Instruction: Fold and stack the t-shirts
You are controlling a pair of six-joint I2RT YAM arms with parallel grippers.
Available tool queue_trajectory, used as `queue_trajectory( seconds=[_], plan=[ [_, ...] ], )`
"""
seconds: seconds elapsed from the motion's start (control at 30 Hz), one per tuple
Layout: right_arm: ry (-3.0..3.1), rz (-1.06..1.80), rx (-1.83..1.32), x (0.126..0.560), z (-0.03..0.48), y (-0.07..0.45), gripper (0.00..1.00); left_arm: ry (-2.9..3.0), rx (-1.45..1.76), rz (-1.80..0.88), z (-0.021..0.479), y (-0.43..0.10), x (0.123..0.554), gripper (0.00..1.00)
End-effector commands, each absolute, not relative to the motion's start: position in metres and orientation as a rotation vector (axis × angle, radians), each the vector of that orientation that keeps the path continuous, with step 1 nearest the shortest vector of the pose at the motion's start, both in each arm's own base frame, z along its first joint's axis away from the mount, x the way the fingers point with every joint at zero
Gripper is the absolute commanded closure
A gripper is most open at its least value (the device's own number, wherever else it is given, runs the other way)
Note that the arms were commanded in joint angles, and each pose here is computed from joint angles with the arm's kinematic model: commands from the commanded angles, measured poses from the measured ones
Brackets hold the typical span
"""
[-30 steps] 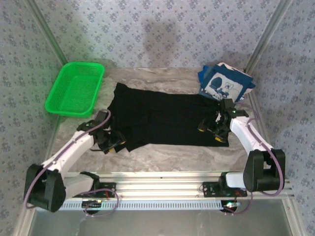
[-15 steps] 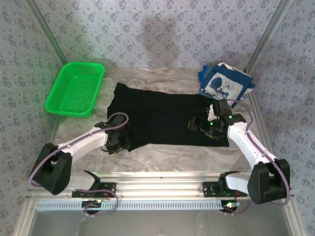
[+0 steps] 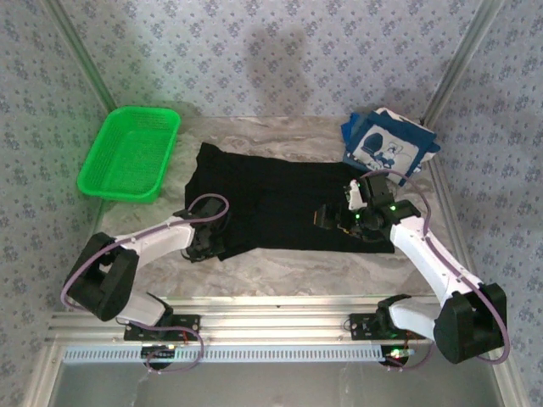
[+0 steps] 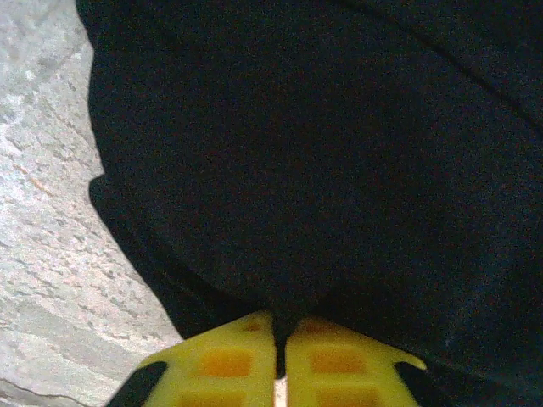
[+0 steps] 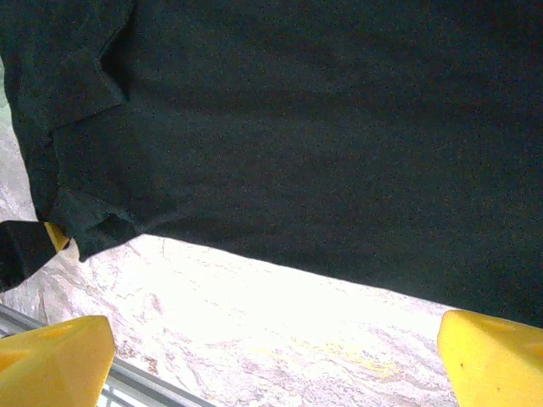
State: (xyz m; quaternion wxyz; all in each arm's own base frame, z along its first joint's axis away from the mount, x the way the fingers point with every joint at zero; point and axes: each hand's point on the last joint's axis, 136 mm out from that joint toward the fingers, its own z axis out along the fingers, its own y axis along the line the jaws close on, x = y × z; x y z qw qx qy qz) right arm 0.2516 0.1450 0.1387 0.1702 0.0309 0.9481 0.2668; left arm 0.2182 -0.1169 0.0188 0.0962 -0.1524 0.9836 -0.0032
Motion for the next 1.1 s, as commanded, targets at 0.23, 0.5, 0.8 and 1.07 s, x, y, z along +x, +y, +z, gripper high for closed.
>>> queue_trajectory(
  seconds=[0.23, 0.5, 0.8, 1.07],
  plan=[
    [2.685, 0.746, 0.066, 0.250, 0.145, 0.145, 0.00, 2.922, -0.371, -0.072, 0.067, -0.116, 0.210, 1.00],
    [2.698, 0.743, 0.064, 0.251, 0.139, 0.146, 0.00, 2.881, -0.402, -0.168, 0.099, -0.104, 0.234, 1.00],
    [2.707, 0.749, 0.076, 0.249, 0.135, 0.146, 0.00, 2.903, -0.355, -0.245, 0.098, -0.111, 0.291, 1.00],
    [2.713, 0.757, 0.082, 0.248, 0.134, 0.147, 0.00, 2.961, -0.306, -0.265, 0.071, -0.120, 0.337, 0.94]
  ],
)
